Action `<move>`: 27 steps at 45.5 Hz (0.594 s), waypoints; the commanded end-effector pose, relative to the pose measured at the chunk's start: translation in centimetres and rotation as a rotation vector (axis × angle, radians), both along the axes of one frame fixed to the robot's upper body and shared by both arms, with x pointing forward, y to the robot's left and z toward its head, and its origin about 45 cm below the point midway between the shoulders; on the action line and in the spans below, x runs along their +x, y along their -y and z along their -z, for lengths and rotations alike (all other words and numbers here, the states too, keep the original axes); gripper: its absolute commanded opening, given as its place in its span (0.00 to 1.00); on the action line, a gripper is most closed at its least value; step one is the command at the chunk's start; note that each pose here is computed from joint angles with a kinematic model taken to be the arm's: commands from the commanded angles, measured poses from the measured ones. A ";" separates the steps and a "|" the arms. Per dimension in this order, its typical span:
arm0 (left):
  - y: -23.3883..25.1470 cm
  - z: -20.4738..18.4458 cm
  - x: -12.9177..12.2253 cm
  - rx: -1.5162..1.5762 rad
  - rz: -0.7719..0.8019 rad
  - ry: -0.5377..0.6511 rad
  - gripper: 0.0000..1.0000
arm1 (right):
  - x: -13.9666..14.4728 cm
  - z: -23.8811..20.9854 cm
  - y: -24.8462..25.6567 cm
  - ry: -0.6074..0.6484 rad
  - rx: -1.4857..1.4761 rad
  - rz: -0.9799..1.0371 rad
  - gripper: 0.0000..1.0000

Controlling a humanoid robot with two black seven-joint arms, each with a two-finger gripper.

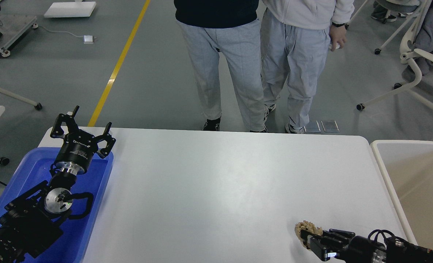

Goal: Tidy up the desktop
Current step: 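Lift the wrapper with the right gripper and carry it over the white bin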

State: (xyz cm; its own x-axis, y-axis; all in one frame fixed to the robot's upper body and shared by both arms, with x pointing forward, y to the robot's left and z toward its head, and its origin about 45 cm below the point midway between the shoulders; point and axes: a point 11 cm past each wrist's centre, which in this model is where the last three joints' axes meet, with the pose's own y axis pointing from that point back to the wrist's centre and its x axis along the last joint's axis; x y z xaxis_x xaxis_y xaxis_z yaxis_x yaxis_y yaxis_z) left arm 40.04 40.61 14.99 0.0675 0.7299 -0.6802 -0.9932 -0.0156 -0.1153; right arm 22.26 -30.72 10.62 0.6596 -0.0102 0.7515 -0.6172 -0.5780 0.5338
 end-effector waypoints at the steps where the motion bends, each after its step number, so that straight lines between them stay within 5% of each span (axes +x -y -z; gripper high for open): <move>1: 0.0 0.0 0.0 0.000 0.000 0.000 1.00 | 3.2 -5.5 1.9 -0.011 0.009 0.052 0.00; 27: 0.0 0.0 0.0 0.000 0.000 0.000 1.00 | 8.0 -17.3 4.2 -0.004 -0.030 0.059 0.00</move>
State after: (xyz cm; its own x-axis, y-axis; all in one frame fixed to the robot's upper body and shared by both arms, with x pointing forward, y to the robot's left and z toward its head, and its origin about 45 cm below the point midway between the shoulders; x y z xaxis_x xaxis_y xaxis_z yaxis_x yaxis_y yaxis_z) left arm 40.04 40.61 15.01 0.0685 0.7295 -0.6805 -0.9931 -0.0149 -0.1160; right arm 28.60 -34.12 22.86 0.6669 -0.0350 0.7443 -0.6413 -0.5356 0.5494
